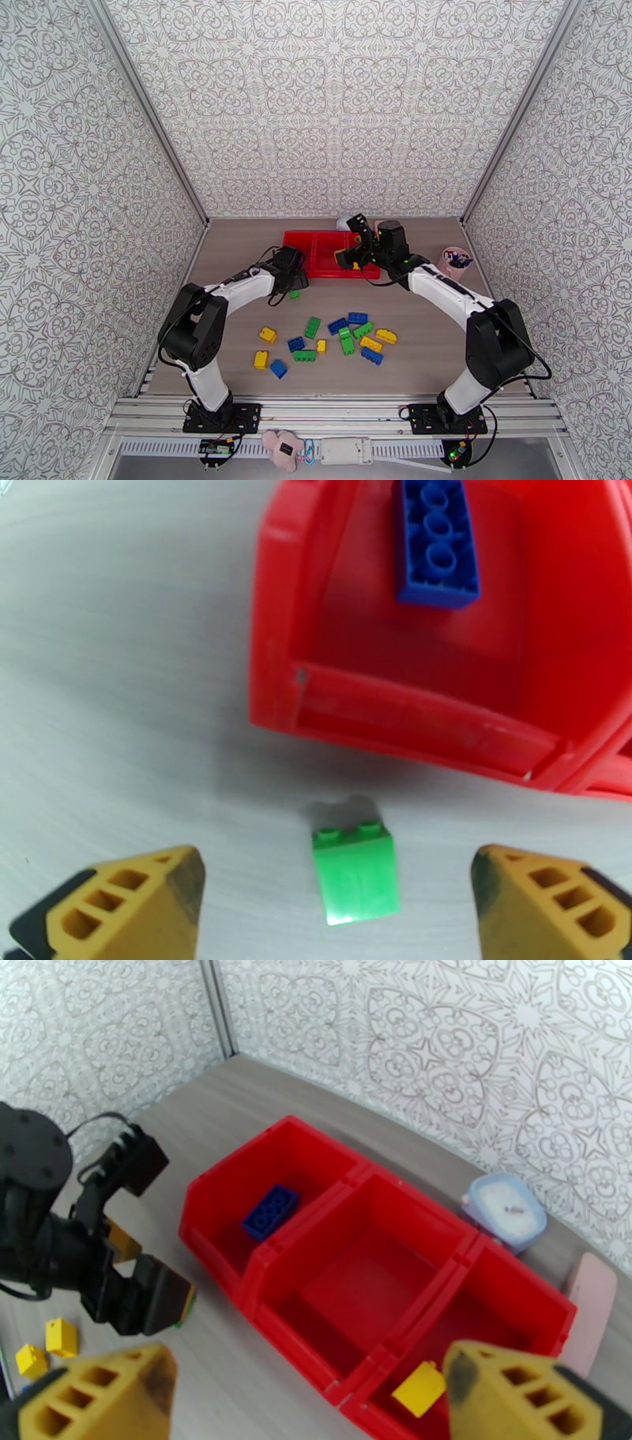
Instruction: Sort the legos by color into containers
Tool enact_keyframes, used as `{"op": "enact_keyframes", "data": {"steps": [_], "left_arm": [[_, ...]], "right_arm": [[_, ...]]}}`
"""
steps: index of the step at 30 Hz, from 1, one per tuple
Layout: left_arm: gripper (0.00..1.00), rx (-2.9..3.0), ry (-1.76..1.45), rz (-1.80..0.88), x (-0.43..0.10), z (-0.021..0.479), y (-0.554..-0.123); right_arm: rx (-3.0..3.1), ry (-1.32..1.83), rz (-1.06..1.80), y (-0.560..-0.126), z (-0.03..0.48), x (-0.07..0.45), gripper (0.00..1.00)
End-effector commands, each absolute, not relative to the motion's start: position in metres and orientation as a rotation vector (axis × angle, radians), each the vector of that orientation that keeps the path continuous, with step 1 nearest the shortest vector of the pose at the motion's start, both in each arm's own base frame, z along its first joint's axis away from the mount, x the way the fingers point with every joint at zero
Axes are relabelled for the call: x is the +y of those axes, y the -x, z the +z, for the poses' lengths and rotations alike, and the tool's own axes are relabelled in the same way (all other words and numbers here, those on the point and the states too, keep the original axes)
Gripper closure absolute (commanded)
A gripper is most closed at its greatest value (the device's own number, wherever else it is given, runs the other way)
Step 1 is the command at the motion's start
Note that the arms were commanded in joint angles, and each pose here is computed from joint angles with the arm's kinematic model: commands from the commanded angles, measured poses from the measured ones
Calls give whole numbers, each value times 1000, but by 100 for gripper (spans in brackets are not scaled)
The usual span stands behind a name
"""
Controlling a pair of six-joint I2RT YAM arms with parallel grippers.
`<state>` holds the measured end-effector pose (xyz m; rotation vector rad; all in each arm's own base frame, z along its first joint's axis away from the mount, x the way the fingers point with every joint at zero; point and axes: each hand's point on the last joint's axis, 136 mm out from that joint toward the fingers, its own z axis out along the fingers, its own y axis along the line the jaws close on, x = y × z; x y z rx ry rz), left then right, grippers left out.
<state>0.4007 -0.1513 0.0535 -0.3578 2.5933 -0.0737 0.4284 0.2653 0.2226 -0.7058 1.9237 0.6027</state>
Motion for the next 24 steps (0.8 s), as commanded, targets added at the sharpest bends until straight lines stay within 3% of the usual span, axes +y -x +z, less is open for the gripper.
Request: {"op": "enact_keyframes", "data": {"steps": [1, 6, 15, 24], "left_arm": [[11, 2606, 378, -61, -155, 49, -405], [20, 2627, 390, -44, -156, 37, -405], [26, 2658, 397, -49, -160, 24, -403], [38, 2672, 400, -66, -169, 21, -398]], "right_arm": [[1953, 718, 622, -425, 209, 268, 7], [1965, 714, 610, -426, 207, 266, 7], [1974, 712, 606, -425, 204, 265, 7], [1968, 714, 602, -428, 208, 266, 6]]}}
